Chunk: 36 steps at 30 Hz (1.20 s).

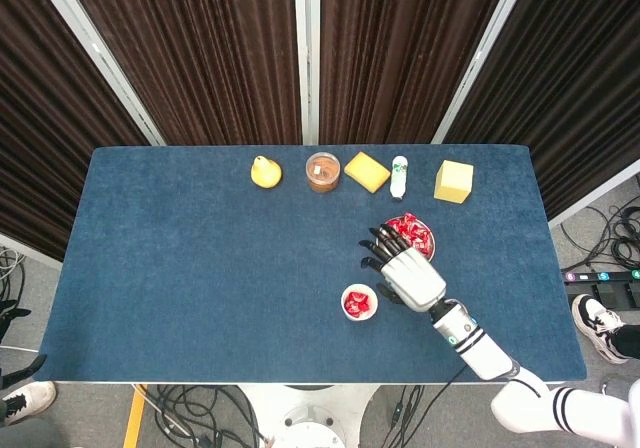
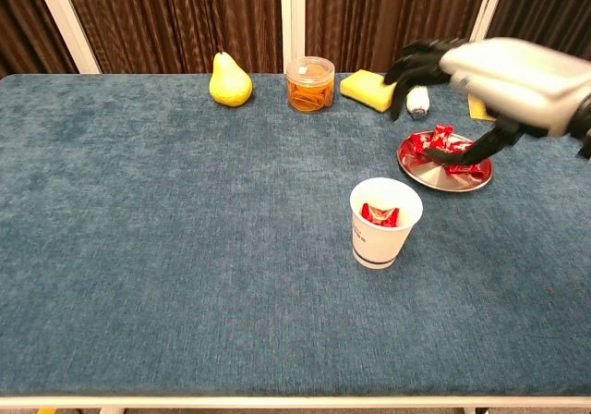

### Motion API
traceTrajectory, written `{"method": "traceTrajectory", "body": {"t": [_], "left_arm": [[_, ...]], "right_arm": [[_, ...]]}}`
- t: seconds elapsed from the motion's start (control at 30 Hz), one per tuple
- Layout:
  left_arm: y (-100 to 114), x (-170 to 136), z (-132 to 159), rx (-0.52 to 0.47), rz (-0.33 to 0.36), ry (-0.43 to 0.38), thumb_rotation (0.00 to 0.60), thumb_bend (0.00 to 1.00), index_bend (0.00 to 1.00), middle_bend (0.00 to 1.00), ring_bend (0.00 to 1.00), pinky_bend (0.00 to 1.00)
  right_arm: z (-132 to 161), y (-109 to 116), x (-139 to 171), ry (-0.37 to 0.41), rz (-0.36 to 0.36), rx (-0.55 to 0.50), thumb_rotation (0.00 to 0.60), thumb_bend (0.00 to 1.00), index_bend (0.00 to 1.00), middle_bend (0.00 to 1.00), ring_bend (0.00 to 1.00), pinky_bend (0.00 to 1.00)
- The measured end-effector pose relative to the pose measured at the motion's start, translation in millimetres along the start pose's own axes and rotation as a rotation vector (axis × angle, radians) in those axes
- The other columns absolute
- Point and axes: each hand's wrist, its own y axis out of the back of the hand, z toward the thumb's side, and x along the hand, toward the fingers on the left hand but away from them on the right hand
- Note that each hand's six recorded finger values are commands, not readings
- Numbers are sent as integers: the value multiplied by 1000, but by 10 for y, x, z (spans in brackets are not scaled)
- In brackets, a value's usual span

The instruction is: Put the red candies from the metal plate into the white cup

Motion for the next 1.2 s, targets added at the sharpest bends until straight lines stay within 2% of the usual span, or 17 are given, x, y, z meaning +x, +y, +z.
{"method": "traceTrajectory", "body": {"t": [0.13, 0.27, 0.37, 0.47, 0.7, 0.87, 1.2], "left_arm": [[-11, 7, 22, -6, 1, -11, 600, 125, 366, 310, 266, 265], [-11, -11, 5, -8, 4, -6, 600, 124, 366, 310, 266, 265], [-11, -30, -17, -9, 3, 1, 600, 125, 366, 310, 266, 265], [-11, -40, -28, -9, 2, 5, 600, 124, 366, 310, 266, 265], [-17, -41, -39, -10, -1, 11, 600, 125, 366, 310, 266, 265], [-34, -39, -45, -11, -5, 11, 600, 124, 366, 310, 266, 265], [-40, -46, -57, -11, -5, 11, 600, 124, 366, 310, 266, 265]], "right_arm": [[-363, -23, -19, -139, 33, 0, 600, 270, 384, 162, 0, 0], [-753, -162, -68, -283, 105, 20, 600, 273, 397, 161, 0, 0], [-952, -298, -135, -361, 152, 23, 600, 271, 402, 160, 0, 0], [-1039, -440, -227, -405, 188, 15, 600, 272, 405, 159, 0, 0], [-1052, -619, -375, -432, 219, 19, 600, 271, 409, 159, 0, 0], [-1091, -731, -324, -451, 239, 27, 600, 273, 416, 158, 0, 0], [-1140, -839, -276, -463, 235, 59, 600, 275, 432, 151, 0, 0]]}}
